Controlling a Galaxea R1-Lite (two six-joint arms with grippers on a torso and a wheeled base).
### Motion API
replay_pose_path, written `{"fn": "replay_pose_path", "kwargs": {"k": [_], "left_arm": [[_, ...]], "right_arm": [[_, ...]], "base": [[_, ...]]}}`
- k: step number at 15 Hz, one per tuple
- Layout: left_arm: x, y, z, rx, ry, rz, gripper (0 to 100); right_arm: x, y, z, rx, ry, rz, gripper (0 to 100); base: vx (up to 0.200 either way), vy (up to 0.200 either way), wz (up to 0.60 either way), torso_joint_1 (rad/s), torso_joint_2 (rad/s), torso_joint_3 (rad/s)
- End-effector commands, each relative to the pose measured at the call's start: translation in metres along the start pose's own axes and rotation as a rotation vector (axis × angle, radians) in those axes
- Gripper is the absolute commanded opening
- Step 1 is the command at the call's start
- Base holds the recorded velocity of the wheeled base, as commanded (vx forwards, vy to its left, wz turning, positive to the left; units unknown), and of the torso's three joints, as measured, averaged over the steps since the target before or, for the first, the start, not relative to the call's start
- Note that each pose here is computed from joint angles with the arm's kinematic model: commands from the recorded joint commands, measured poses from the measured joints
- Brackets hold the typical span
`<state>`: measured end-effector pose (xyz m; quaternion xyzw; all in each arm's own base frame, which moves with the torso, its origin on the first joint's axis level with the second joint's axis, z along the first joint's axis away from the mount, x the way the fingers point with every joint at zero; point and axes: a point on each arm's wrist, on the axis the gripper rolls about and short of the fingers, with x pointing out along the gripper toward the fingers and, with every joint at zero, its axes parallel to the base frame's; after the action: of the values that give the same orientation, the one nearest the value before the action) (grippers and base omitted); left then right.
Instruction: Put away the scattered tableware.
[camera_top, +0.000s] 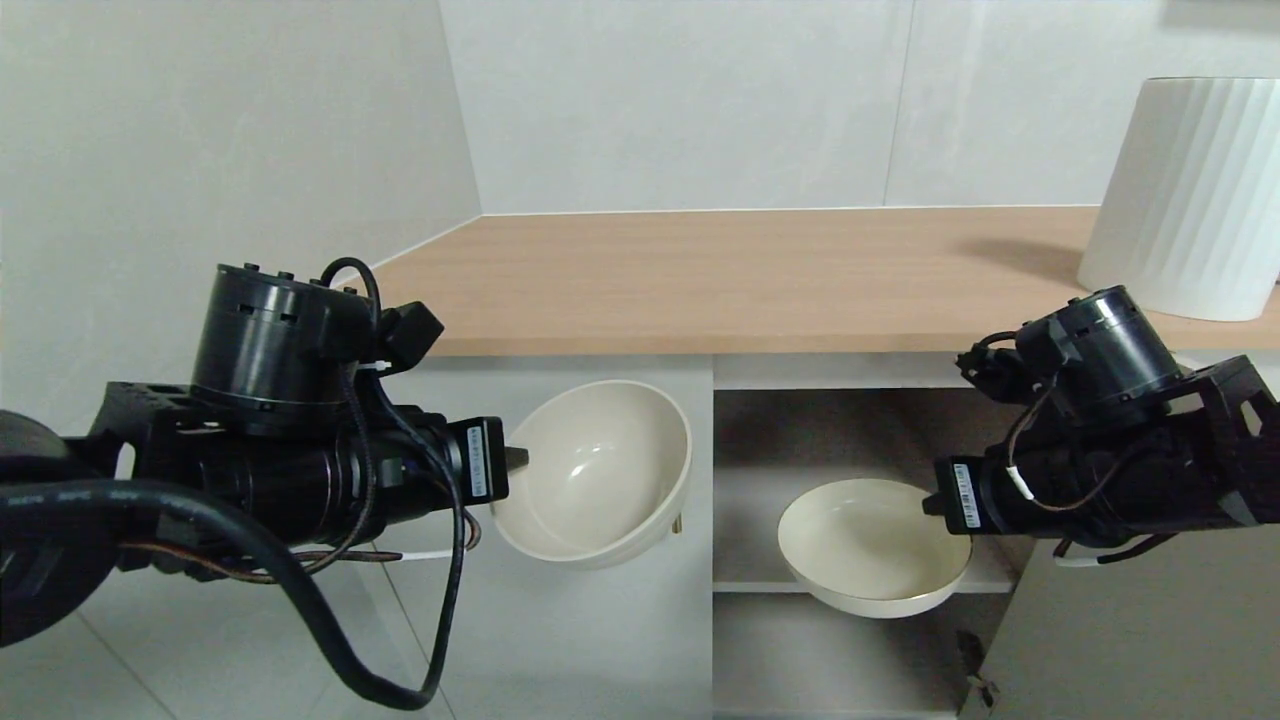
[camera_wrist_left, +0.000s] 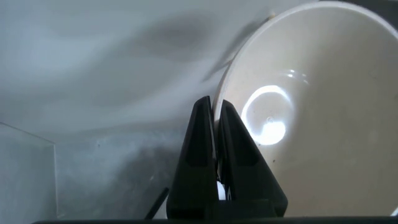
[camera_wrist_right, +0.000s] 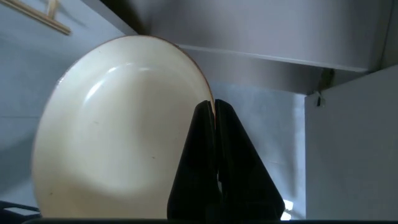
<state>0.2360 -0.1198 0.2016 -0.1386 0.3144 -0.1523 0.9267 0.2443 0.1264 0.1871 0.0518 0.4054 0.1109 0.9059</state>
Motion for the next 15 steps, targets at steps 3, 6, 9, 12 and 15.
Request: {"fn": "replay_pose_path", "kwargs": {"k": [3,6,9,12,15], "left_arm": [[0.001,0.000,0.000,0.000,0.001,0.001,0],[0.001,0.000,-0.001,0.000,0.005,0.003,0],[0.001,0.000,-0.001,0.000,0.005,0.003,0],[0.001,0.000,-0.001,0.000,0.006,0.001,0],[0.001,0.000,-0.001,0.000,0.005,0.003,0]], "right_arm": [[0.003,0.000,-0.001,-0.003,0.013,-0.003,0],[0.020,0.003,-0.007,-0.015,0.066,-0.013,0],[0.080,0.007,-0.030,-0.044,0.209,-0.064,0],[0.124,0.005,-0.045,-0.046,0.223,-0.105,0],[0.165,-0.005,-0.053,-0.027,0.188,-0.170,0]], "base": [[0.000,0.000,0.00,-0.006,0.03,0.012],[0.000,0.000,0.00,0.000,0.00,0.000],[0.000,0.000,0.00,0.000,0.00,0.000],[0.000,0.000,0.00,0.000,0.00,0.000],[0.000,0.000,0.00,0.000,0.00,0.000]]}}
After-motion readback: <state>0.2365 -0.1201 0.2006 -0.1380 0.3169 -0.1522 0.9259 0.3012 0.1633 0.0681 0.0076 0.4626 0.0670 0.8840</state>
